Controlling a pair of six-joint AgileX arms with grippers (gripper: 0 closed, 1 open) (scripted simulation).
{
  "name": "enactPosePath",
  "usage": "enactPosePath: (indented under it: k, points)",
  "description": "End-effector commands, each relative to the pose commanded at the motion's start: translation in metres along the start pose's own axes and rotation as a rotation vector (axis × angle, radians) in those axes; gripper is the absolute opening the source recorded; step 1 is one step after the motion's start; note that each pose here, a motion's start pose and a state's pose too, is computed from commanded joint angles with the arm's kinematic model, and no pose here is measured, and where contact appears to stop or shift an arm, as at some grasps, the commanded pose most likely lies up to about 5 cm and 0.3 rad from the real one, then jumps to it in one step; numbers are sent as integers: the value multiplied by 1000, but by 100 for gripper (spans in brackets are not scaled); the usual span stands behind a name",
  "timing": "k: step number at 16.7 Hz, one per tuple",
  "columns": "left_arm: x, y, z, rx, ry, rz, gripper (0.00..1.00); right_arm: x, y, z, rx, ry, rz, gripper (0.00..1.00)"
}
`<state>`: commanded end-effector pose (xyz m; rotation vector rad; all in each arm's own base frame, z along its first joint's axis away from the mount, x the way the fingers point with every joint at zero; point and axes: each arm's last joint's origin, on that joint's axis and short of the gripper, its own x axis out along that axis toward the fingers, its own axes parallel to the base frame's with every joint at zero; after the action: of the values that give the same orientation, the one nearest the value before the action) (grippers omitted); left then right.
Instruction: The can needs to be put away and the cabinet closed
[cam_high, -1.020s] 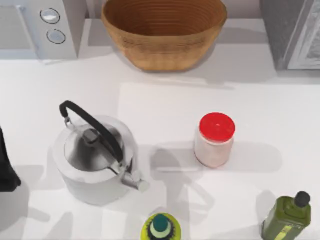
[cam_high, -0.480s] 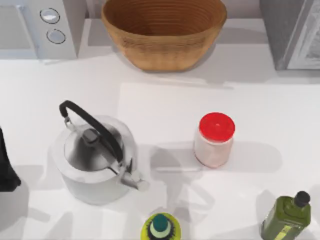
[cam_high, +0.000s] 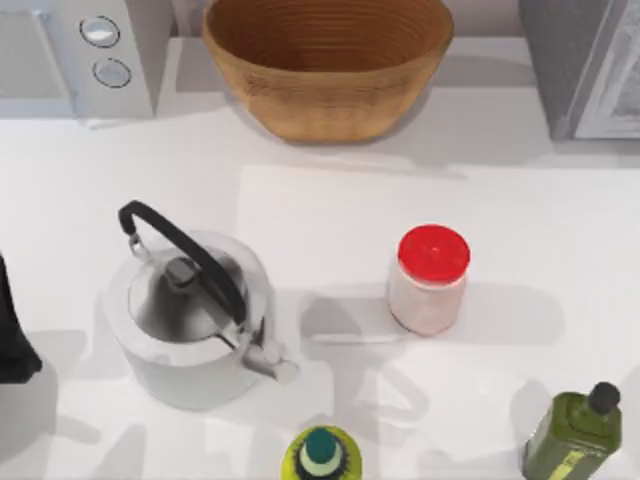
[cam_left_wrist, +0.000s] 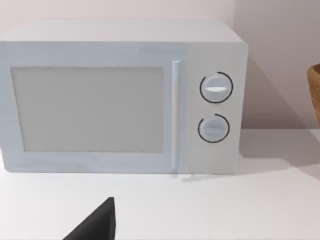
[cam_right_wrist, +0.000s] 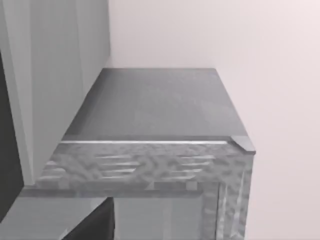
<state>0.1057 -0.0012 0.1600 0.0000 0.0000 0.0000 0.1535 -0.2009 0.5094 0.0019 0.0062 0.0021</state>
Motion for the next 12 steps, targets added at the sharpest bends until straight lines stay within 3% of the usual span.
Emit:
enactPosePath:
  k: [6,12]
  points:
    - [0,0,0,0,0,0,100,34,18,0,57,9,45,100]
    - [0,0,0,0,0,0,100,93,119,13,86,-24,199,100]
